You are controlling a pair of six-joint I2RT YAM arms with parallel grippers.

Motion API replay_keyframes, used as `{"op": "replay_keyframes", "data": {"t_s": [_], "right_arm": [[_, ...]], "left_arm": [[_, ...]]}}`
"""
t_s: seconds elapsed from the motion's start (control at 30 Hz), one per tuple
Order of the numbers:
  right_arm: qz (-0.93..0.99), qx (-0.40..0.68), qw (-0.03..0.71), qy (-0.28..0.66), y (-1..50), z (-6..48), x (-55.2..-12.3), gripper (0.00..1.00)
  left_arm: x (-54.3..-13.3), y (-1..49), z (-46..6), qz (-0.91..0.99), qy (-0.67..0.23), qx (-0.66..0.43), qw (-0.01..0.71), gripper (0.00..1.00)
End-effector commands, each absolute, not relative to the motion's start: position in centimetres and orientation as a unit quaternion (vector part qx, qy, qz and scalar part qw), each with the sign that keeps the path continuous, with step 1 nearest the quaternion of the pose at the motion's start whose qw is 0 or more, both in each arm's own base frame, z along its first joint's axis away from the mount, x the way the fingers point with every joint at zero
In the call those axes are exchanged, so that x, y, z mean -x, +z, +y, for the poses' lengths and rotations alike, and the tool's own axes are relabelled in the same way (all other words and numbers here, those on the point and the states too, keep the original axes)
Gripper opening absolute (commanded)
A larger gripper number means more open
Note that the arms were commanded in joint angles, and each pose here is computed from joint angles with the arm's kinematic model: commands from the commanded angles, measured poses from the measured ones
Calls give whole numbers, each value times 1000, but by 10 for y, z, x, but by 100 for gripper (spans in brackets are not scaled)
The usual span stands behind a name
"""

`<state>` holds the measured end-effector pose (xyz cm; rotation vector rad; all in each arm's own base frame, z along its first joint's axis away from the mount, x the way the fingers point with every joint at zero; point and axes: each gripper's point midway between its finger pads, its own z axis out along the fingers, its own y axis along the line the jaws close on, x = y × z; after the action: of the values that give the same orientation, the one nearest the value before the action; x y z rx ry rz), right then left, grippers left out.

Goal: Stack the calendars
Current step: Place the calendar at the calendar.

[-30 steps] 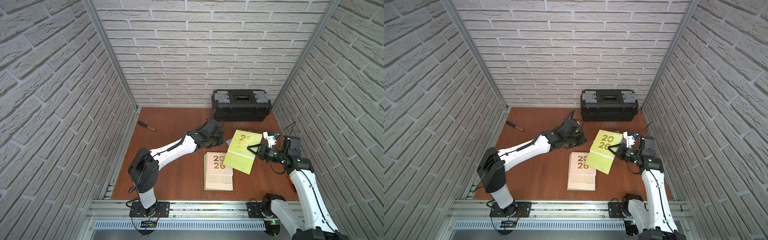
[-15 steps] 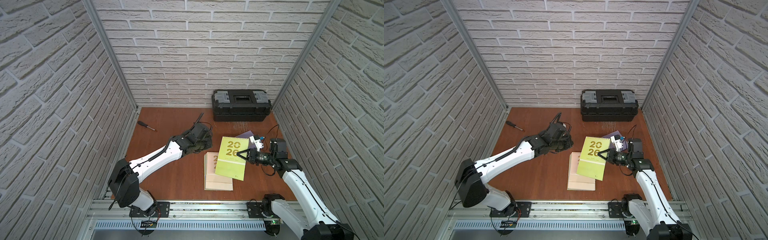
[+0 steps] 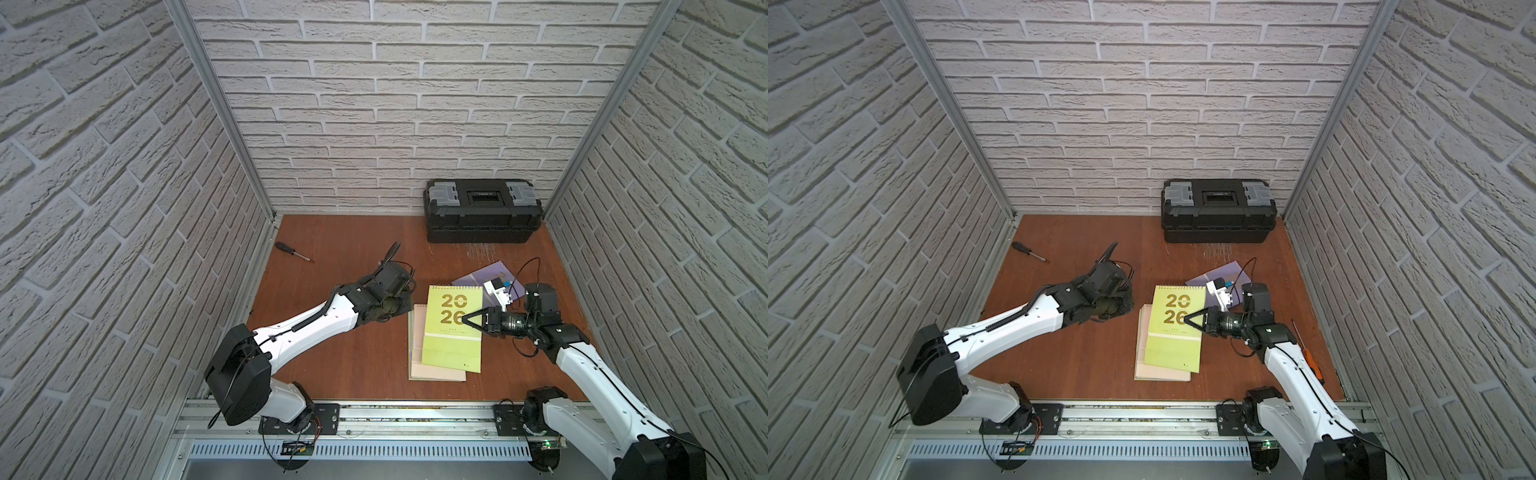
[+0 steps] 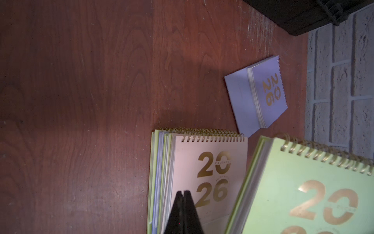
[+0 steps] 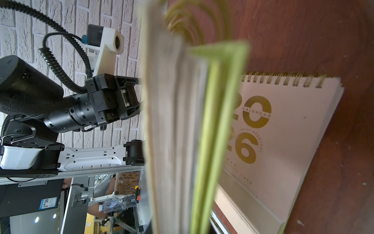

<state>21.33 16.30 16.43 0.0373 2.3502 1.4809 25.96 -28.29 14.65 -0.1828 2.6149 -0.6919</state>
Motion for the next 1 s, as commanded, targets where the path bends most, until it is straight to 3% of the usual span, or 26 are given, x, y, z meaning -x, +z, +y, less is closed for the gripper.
{"op": "replay_keyframes", "data": {"t_s": [0.0,0.97], "right_arm": [[814,24,203,544,174,172,-216,3],[827,32,158,539,126,192,-221,3]], "left_arm": [[-257,144,-277,943,-237,74,220,0],[-239,81,-275,961,-206,82,167,0]]}}
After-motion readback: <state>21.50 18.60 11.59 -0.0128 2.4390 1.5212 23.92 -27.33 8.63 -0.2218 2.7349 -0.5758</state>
